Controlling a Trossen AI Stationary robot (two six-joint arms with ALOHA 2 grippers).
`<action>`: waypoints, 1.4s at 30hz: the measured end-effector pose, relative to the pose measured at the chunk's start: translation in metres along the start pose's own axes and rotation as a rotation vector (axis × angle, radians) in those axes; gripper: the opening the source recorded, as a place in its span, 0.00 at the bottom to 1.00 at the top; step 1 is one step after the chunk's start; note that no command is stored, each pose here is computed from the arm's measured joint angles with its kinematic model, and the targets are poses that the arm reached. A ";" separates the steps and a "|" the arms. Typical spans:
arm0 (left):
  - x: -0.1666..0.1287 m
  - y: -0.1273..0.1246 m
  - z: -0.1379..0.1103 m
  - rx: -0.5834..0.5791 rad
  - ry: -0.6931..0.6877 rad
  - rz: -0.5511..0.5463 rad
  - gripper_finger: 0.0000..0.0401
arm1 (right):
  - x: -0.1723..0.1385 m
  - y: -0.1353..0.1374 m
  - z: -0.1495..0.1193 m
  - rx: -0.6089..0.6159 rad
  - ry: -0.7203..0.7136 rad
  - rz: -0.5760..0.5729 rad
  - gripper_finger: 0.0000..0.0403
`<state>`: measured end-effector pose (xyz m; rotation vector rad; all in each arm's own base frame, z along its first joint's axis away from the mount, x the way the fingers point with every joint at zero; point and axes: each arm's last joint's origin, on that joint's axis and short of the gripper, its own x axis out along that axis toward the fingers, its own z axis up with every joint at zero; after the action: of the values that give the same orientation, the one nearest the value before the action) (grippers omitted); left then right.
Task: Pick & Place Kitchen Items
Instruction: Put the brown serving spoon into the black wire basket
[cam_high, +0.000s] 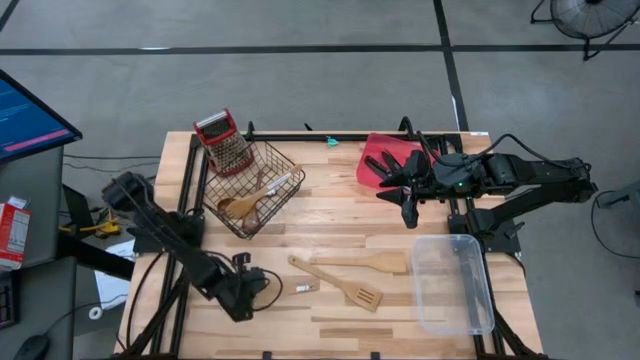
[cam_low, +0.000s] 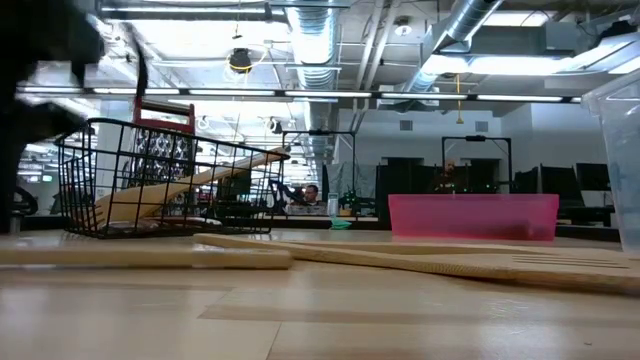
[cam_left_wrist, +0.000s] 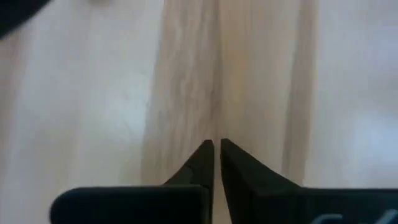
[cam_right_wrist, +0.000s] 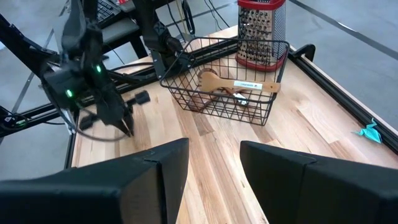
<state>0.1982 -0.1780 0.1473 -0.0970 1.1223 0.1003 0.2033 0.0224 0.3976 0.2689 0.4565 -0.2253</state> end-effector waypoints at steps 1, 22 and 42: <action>-0.009 0.002 0.004 -0.011 -0.050 -0.008 0.04 | 0.000 0.000 0.000 0.000 0.000 0.000 0.40; 0.004 -0.021 0.025 0.155 -0.446 -0.100 0.66 | 0.000 0.000 0.000 -0.002 0.000 0.000 0.40; 0.083 -0.023 0.025 0.060 -0.464 -0.013 0.61 | 0.000 -0.001 -0.003 -0.011 0.034 -0.014 0.40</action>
<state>0.2592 -0.1947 0.0840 -0.0241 0.6611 0.0726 0.2015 0.0221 0.3945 0.2587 0.4937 -0.2319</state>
